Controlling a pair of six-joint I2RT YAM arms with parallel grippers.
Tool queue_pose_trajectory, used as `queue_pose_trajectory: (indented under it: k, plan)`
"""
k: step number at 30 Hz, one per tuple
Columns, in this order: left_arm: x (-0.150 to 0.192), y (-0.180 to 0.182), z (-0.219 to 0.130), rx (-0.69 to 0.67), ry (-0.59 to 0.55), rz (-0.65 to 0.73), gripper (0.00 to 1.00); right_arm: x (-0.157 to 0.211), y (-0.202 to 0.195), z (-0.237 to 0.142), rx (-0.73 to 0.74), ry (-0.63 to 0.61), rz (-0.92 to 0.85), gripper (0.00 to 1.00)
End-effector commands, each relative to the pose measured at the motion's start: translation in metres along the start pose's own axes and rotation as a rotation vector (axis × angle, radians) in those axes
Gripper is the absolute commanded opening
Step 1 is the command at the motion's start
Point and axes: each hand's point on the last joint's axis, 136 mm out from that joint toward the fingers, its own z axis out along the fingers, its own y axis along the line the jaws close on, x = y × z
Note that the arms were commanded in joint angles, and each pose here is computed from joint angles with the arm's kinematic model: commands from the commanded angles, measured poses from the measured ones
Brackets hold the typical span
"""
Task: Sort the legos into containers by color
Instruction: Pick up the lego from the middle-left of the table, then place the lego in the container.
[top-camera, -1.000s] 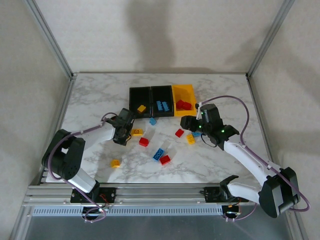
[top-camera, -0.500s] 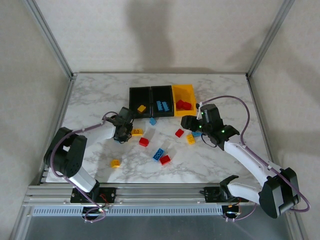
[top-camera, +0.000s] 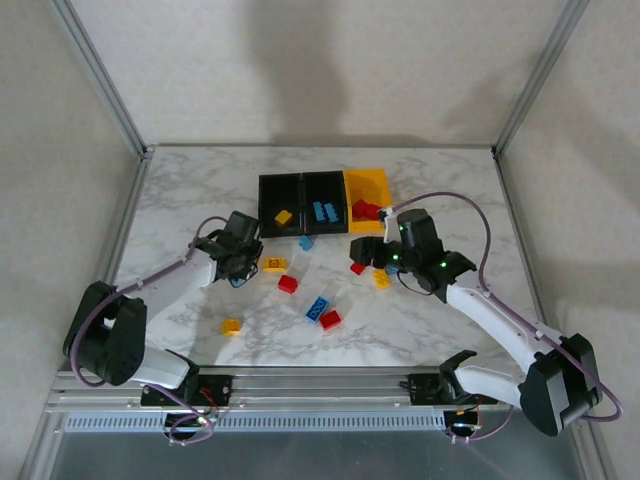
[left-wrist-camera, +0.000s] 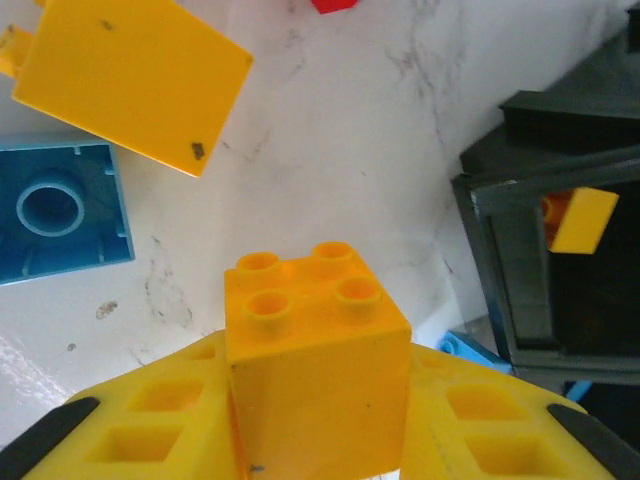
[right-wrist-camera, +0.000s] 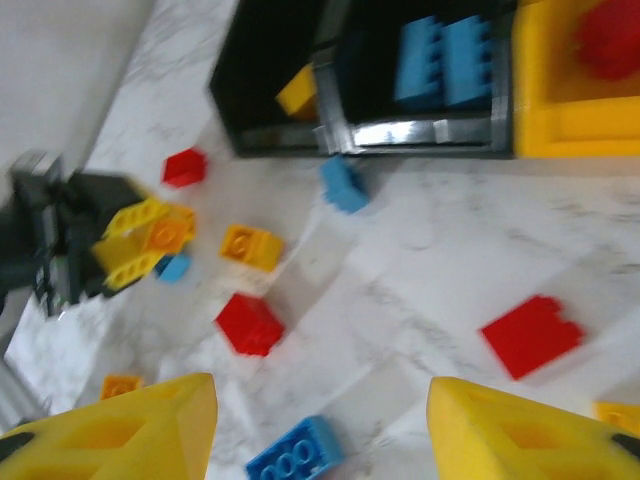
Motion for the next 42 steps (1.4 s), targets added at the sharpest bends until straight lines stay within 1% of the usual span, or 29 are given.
queue_pose_trajectory:
  k: [1,6,9,14,19,22,25,29,37,40,42]
  plan:
    - [-0.002,-0.006,-0.011,0.007,0.004,0.050,0.36,0.016,0.036,-0.001,-0.153,0.048,-0.102,0.58]
    - [-0.001,-0.037,-0.020,0.063,0.007,0.115,0.37,0.012,0.041,0.000,-0.160,0.028,-0.103,0.58]
    - [0.001,-0.068,-0.020,0.086,0.007,0.192,0.37,0.009,0.042,0.001,-0.156,0.020,-0.101,0.58]
    - [0.007,-0.111,-0.002,0.084,0.024,0.275,0.38,0.006,0.038,0.001,-0.135,0.009,-0.091,0.57]
    - [0.006,-0.137,0.027,0.049,0.013,0.309,0.38,0.003,0.037,0.000,-0.126,-0.010,-0.075,0.57]
    - [0.007,-0.147,0.049,0.026,0.025,0.321,0.38,0.002,0.037,0.001,-0.121,-0.013,-0.076,0.58]
    - [0.002,-0.152,0.069,-0.010,0.014,0.335,0.39,0.001,0.034,0.001,-0.106,-0.011,-0.078,0.57]
    - [0.003,-0.157,0.091,-0.031,0.041,0.331,0.40,0.001,0.033,0.002,-0.094,-0.008,-0.080,0.57]
    - [0.003,-0.164,0.103,-0.036,0.047,0.328,0.44,0.001,0.030,0.007,-0.085,0.000,-0.073,0.57]
    - [0.002,-0.163,0.104,-0.039,0.044,0.332,0.51,0.000,0.031,0.007,-0.085,0.000,-0.074,0.57]
    - [0.000,-0.163,0.103,-0.040,0.041,0.330,0.53,0.000,0.031,0.009,-0.087,0.003,-0.073,0.57]
